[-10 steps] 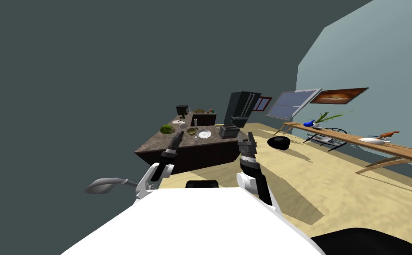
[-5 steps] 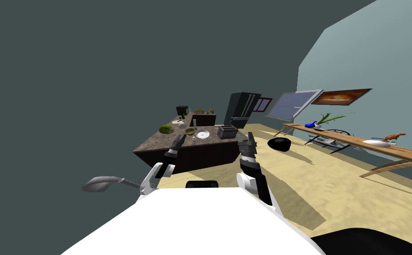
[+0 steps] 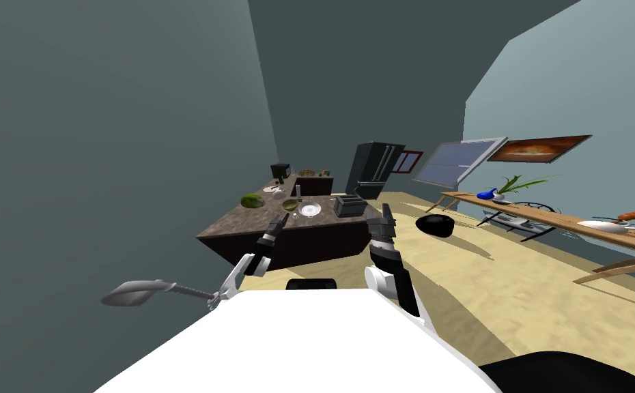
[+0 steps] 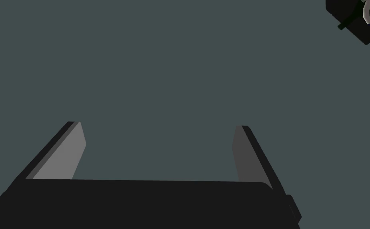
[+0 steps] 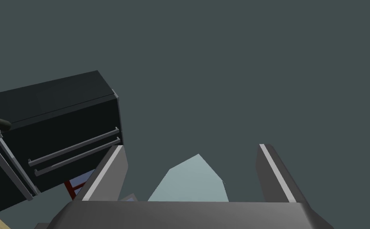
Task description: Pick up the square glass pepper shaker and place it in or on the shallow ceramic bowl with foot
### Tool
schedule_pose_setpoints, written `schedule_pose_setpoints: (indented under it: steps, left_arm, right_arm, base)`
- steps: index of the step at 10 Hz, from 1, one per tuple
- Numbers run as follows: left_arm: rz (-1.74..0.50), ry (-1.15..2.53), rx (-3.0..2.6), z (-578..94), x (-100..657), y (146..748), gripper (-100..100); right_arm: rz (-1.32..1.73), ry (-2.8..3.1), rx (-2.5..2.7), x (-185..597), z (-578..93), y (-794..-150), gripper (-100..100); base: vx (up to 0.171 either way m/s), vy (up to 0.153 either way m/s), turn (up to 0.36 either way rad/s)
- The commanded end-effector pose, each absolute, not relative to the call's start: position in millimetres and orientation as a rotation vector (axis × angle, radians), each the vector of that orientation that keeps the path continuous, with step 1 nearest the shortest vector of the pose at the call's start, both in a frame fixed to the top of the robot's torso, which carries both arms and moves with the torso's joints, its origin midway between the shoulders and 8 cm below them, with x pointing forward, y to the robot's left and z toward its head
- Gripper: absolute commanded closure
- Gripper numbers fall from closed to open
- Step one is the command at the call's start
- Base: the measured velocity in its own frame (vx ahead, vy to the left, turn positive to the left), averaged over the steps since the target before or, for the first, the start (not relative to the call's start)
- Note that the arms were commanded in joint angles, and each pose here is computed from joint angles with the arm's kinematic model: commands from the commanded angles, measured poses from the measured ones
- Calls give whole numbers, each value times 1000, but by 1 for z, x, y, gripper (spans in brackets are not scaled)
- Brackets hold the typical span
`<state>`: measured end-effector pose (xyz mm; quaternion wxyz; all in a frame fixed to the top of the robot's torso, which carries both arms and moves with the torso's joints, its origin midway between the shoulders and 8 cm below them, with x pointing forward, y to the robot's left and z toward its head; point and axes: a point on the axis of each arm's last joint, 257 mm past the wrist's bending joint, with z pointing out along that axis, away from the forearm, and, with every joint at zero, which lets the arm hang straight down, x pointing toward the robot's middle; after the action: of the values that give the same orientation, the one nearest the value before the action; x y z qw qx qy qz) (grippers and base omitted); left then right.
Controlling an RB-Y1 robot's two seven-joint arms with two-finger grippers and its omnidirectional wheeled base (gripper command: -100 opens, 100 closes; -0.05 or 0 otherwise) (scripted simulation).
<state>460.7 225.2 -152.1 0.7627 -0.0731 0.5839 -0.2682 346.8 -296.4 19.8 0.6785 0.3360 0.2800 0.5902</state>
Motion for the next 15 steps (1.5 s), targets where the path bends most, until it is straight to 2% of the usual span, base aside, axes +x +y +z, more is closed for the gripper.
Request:
schedule_pose_setpoints:
  steps: [1,9,11,12,13,14,15]
  left_arm:
    - [-555,1313,-155,-175,463,228,-100]
    - [-429,1538,-133,-292,447,245,-100]
    - [-425,1544,-131,-296,448,246,-100]
    - [-423,1547,-131,-297,447,246,0]
    - [-417,1541,-136,-289,454,249,-100]
    - [-421,1542,-132,-292,451,247,-100]
    - [-420,1542,-133,-291,451,248,100]
  right_arm:
    - [1326,629,755,347,20,-296,0]
    - [1326,629,755,347,20,-296,0]
    - [1326,629,755,347,20,-296,0]
    - [1326,629,755,347,20,-296,0]
    - [1326,629,755,347,20,-296,0]
    - [1326,629,755,347,20,-296,0]
    - [1326,629,755,347,20,-296,0]
  base:
    - [123,-83,37]
    - [131,-66,34]
    - [94,-29,24]
    - [11,-4,-1]
    - [76,-21,-45]
    - [48,-12,-10]
    - [7,-2,3]
